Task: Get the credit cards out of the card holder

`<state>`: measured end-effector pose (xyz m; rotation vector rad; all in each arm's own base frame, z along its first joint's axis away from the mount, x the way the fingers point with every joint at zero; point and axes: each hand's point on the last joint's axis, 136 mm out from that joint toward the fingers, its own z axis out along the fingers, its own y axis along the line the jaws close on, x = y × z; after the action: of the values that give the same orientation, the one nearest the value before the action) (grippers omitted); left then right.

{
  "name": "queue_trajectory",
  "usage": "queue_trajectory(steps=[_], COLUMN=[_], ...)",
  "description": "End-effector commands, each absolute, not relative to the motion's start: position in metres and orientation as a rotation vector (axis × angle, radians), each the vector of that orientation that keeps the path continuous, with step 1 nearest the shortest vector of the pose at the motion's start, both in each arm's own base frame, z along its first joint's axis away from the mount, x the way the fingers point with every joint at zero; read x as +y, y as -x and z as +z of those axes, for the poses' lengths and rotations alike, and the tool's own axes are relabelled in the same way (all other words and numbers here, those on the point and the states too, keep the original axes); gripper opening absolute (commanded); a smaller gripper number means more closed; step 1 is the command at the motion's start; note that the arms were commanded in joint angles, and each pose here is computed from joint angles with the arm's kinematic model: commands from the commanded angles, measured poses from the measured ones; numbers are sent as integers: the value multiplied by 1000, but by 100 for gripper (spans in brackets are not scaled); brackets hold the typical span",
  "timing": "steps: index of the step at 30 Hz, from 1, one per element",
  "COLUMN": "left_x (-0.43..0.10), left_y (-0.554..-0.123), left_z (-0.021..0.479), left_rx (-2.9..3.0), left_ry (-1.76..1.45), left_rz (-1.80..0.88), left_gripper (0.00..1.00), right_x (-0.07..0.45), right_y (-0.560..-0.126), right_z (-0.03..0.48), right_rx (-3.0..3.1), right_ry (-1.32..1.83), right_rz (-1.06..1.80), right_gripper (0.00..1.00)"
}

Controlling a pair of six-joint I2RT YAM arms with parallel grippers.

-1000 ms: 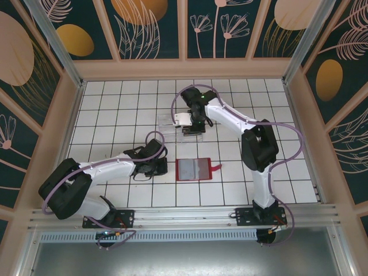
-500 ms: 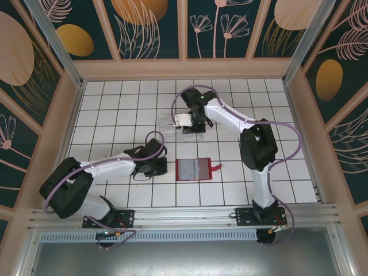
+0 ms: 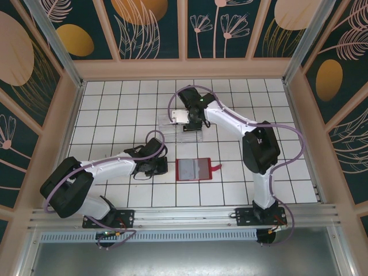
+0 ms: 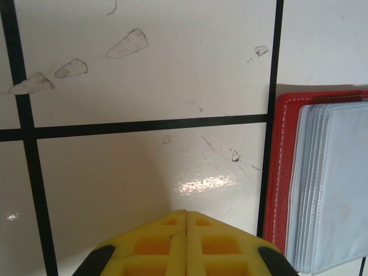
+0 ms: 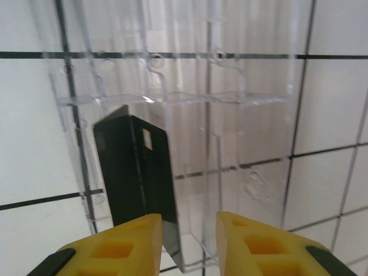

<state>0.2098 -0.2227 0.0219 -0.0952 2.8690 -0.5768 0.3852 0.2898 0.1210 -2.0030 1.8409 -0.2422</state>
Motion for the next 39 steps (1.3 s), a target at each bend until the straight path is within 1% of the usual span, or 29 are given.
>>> queue_trajectory(steps=[1, 2, 3, 5, 7, 9, 11, 12, 21, 30, 33, 37, 39], left_x=[-225, -224, -224, -225, -226, -227, -227, -227, -224, -222, -222, -221, -220], left_y=[-212, -212, -213, -213, -213, -213, -212, -213, -211, -210, -210, -210, -209], left_z=[28, 27, 28, 28, 28, 28, 28, 28, 29, 29, 29, 30, 29], left_rx=[2870, 2872, 2869, 2868, 2873, 2875, 2877, 2875, 2874, 2873, 2871, 2872, 2873], left_ry=[95, 98, 102, 103, 104, 102, 103, 103, 111, 115, 115, 116, 116], left_rz=[-588, -585, -587, -592, -596, -602, -600, -599, -591, -585, -586, -585, -582], left_gripper=[7, 7, 7, 7, 7, 7, 7, 7, 7, 7, 7, 6, 6], right_x=[288, 291, 292, 291, 289, 288, 289, 289, 294, 296, 295, 299, 300], right_y=[-387, -380, -372, -364, -360, -361, -363, -366, -391, -413, -418, -422, -424], right_z=[149, 149, 146, 138, 128, 122, 116, 114, 112, 126, 131, 142, 147], right_rx=[1814, 1808, 1800, 1776, 1767, 1778, 1788, 1788, 1754, 1734, 1735, 1729, 1728], right_ry=[1912, 1929, 1950, 1963, 1957, 1944, 1932, 1922, 1878, 1824, 1796, 1749, 1730], right_rz=[-276, -239, -211, -218, -226, -225, -235, -248, -336, -412, -437, -418, -422], right_gripper=[31, 32, 37, 49, 70, 84, 88, 98, 98, 90, 85, 66, 60])
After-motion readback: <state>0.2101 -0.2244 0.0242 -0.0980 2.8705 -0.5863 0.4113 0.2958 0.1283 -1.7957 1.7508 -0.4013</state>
